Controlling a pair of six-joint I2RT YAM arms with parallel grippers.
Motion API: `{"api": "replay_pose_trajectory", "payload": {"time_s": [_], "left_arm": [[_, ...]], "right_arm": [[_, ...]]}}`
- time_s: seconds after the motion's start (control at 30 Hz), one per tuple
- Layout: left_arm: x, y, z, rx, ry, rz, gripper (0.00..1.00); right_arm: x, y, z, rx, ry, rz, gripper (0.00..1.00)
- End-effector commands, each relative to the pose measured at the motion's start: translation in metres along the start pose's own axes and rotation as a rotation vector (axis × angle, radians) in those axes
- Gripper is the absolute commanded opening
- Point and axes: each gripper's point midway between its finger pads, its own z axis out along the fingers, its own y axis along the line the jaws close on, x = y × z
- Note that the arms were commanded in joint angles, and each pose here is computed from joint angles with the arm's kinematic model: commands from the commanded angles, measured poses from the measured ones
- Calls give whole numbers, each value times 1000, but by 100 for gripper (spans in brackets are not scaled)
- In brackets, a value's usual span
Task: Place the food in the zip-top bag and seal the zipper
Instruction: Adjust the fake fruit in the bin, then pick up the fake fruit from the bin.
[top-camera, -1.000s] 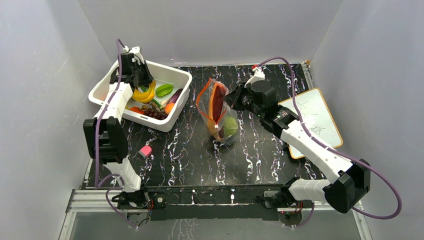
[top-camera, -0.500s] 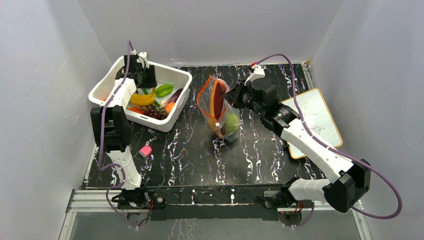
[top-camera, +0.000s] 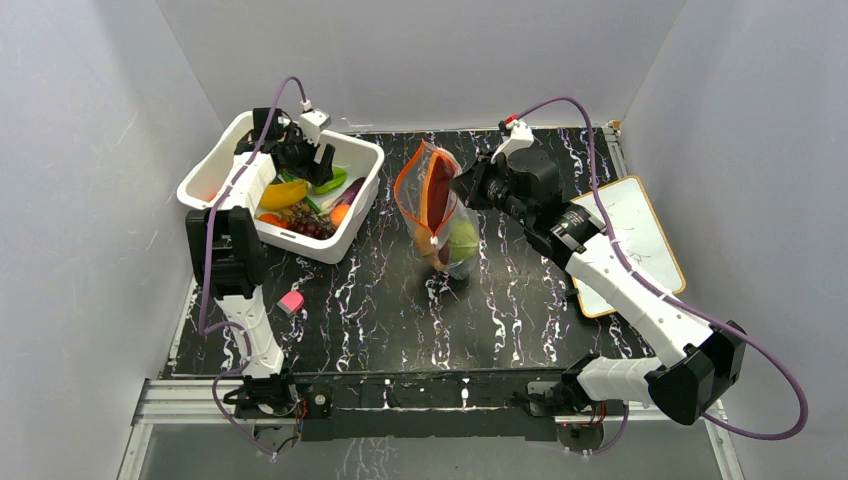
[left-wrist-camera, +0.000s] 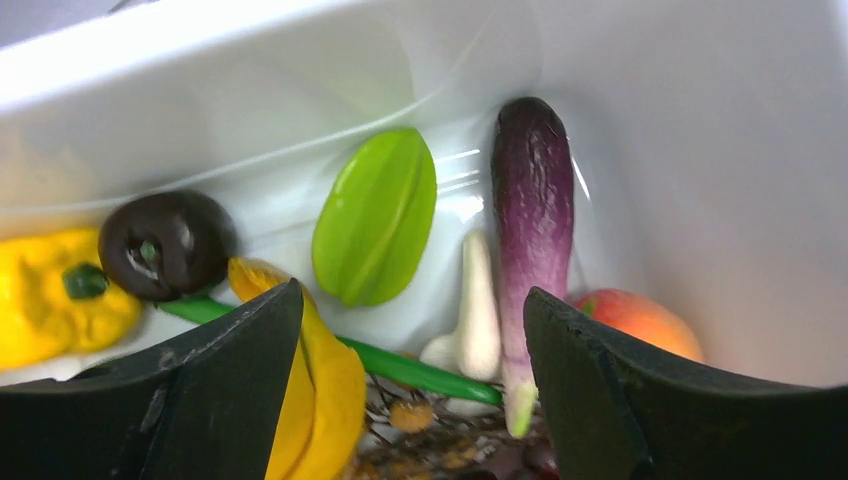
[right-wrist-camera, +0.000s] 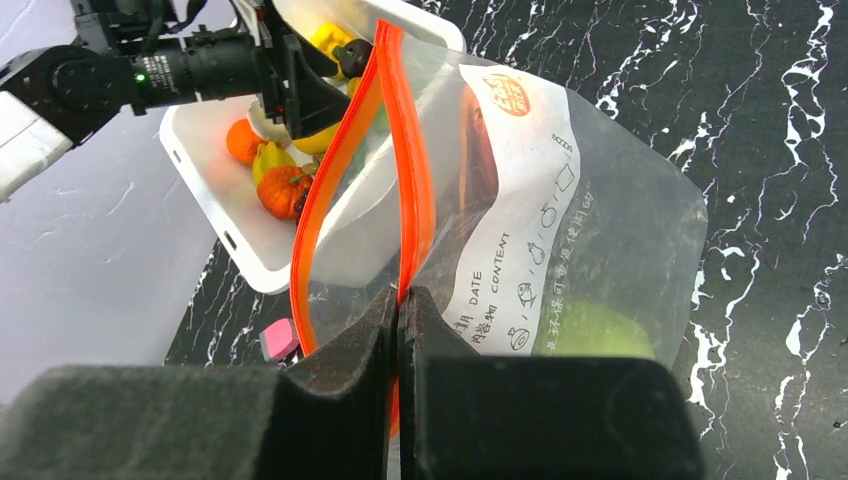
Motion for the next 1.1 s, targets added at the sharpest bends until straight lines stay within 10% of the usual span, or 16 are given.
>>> {"api": "replay_pose_trajectory", "payload": {"time_s": [0.0,1.07], "left_arm": [[-12,-3,10,101,-30,169,80],[50,-10,79,182,121,244,59]], "right_arm": [[-48,24,-8,-61,-132,-18,0],[-52,20,-6,-32,-142,-18,0]]}}
